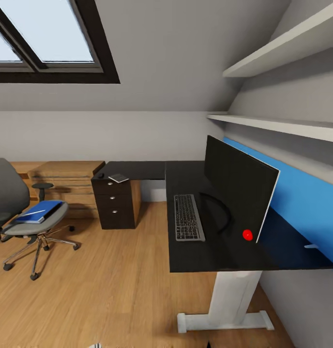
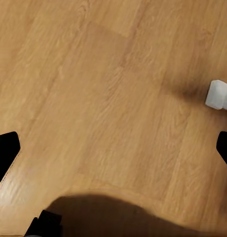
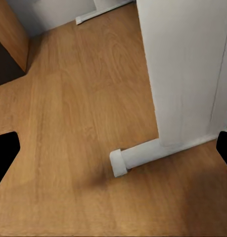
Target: In the bedroom, organize the workspace by keeping the computer under the desk, ensuring the monitor is on the desk, placing the keyboard on the desk next to the monitor, placing the mouse on the desk next to the keyboard, moving the folder from the swivel chair onto the desk next to the mouse, stacking the notebook on top of the folder with the pen on top of the notebook, and positioning the swivel chair next to the desk.
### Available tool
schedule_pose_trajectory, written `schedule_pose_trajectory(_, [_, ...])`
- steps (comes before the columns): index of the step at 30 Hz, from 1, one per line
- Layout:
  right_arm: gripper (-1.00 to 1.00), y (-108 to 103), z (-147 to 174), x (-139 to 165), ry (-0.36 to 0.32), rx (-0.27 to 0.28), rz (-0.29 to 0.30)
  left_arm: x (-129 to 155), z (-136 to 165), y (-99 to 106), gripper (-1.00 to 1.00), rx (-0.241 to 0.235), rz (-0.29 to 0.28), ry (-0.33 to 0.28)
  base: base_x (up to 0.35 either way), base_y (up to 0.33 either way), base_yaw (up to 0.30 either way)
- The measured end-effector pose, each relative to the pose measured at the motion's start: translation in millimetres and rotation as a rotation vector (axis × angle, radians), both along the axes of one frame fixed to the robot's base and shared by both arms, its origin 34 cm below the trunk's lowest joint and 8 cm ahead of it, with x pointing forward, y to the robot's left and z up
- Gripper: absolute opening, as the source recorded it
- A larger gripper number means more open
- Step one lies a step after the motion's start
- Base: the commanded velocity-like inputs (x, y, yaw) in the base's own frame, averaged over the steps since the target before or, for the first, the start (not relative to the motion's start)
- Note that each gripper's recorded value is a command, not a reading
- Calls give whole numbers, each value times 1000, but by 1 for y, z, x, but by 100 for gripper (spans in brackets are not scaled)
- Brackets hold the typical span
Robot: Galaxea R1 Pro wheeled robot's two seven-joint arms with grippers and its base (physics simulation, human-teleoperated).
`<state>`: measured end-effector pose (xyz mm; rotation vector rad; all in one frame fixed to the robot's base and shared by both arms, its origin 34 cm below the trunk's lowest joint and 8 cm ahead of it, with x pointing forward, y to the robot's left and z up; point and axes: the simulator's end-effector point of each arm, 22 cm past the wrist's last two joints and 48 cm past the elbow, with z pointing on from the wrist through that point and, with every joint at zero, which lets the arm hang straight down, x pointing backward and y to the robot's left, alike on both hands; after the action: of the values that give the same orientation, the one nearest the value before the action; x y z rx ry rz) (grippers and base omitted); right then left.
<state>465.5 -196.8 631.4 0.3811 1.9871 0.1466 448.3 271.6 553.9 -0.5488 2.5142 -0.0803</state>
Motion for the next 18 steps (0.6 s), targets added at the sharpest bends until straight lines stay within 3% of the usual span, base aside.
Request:
schedule_pose_trajectory(9, [100,1,-26,-19,72,-25,18,0,1,0,100,0,-1,-2,-152,292,218])
schedule_pose_trajectory(18, [100,-6,-41,-12,110,-51,20,0,1,0,100,0,-1,-3,132,315,282])
